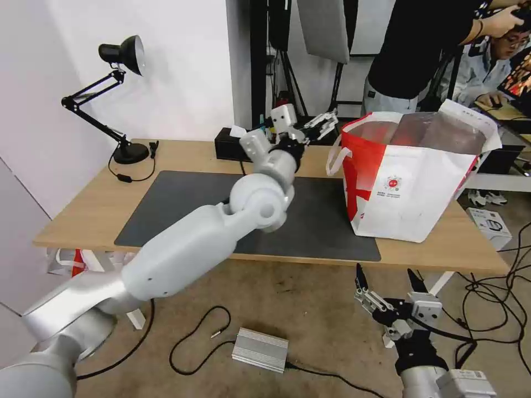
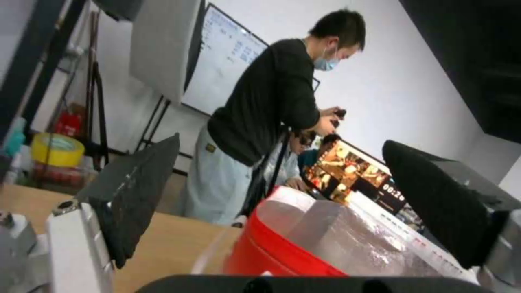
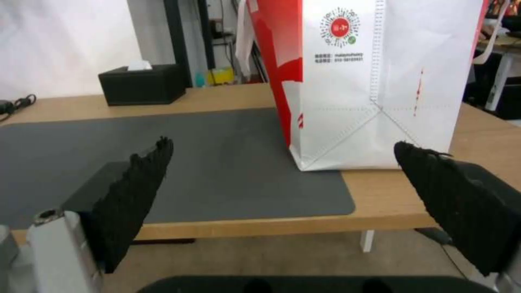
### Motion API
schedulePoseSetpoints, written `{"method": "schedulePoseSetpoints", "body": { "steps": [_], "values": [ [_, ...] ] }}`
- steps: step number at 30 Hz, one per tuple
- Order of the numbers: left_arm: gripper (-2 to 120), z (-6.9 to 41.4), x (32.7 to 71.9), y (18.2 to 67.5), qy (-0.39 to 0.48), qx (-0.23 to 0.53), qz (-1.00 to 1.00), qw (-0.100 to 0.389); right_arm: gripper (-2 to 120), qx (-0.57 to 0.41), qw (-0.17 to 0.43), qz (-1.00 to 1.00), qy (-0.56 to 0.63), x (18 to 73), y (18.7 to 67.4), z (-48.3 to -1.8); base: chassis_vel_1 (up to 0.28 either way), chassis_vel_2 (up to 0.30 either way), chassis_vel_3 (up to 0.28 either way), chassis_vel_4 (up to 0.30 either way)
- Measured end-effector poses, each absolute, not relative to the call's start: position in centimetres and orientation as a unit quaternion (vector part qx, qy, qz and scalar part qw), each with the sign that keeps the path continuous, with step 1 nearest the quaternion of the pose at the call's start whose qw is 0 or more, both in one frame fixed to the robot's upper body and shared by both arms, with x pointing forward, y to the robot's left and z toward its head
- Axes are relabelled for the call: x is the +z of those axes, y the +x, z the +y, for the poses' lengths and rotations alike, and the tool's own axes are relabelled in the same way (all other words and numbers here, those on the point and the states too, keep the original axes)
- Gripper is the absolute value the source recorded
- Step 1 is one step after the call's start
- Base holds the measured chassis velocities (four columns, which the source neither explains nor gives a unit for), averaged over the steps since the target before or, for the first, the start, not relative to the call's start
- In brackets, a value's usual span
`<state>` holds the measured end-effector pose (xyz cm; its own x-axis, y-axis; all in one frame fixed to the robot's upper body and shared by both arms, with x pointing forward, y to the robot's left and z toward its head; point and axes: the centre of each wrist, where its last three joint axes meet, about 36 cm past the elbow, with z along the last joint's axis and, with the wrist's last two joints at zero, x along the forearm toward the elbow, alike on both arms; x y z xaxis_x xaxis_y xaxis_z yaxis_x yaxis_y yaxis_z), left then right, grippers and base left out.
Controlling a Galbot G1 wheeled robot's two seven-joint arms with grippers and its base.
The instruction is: Pick up the trash from the table and place it into the takeout bag.
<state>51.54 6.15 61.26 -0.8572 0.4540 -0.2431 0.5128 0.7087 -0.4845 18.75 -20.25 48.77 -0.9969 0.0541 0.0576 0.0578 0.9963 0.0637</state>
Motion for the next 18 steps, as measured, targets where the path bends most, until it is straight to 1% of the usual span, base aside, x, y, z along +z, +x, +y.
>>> {"method": "schedulePoseSetpoints", "body": {
  "steps": [5,9,10,14,18],
  "values": [
    [100,8.1,60.3,50.4,0.261,-0.257,0.927,0.076,100,-0.033,0.028,-0.999,-0.028,48.8,18.7,-20.2,0.0,0.0,0.0,0.0],
    [100,11.7,58.6,48.0,0.268,-0.211,0.934,0.111,100,-0.033,0.028,-0.999,-0.028,48.8,18.7,-20.2,0.0,0.0,0.0,0.0],
    [100,11.7,58.6,48.0,0.268,-0.211,0.934,0.111,100,-0.033,0.028,-0.999,-0.028,48.8,18.7,-20.2,0.0,0.0,0.0,0.0],
    [100,14.9,57.7,45.8,0.262,-0.2,0.937,0.113,100,-0.033,0.028,-0.999,-0.028,48.8,18.7,-20.2,0.0,0.0,0.0,0.0],
    [100,16.5,57.3,44.4,0.254,-0.201,0.939,0.114,100,-0.033,0.028,-0.999,-0.028,48.8,18.7,-20.2,0.0,0.0,0.0,0.0]
  ]
}}
